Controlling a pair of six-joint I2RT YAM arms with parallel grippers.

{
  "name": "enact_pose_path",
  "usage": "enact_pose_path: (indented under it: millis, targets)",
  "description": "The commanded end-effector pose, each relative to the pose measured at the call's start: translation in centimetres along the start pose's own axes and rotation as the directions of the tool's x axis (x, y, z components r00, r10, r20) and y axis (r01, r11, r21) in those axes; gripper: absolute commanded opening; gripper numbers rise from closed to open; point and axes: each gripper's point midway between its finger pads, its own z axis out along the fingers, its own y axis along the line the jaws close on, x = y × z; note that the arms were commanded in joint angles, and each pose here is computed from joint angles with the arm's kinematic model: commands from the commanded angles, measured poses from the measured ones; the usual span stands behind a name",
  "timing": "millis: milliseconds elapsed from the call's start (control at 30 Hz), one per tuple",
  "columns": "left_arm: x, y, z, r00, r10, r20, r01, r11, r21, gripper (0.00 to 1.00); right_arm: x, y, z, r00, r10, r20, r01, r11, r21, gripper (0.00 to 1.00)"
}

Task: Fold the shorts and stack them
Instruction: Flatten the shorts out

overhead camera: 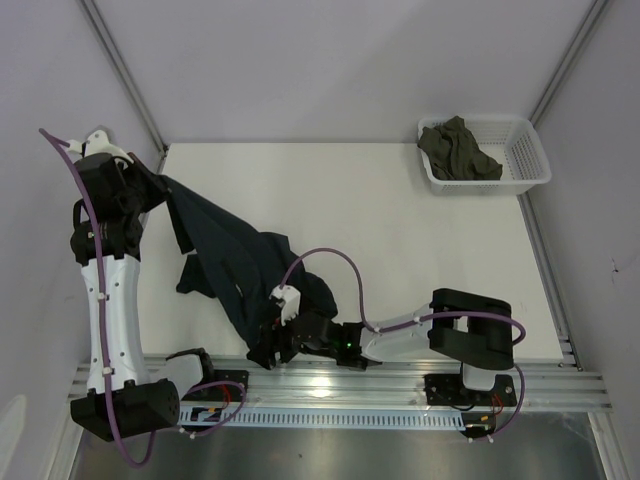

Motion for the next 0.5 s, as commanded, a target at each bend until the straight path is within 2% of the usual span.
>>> enact_pose_path:
  millis: [0, 267, 467]
  targets:
    - [-1.2, -0.6, -0.8, 0.999, 0.018, 0.050, -0.020, 0.999, 0.034, 0.00, -2.3, 0.9, 1.0, 0.996, 0.027, 0.081, -0.024, 0.999, -0.035, 0.72]
    - [-0.8, -0.7, -0.7, 0.999, 0.017, 0.039, -0.019, 0.999, 0.044, 0.00, -2.8, -1.0, 2.4, 0.996, -0.039, 0.082, 0.030, 0.994, 0.103, 0.70]
    - [-0.8, -0.7, -0.7, 0.999, 0.019, 0.039, -0.021, 0.999, 0.048, 0.00, -3.1, -1.3, 2.7, 0.994, -0.050, 0.100, 0.038, 0.992, 0.124, 0.59]
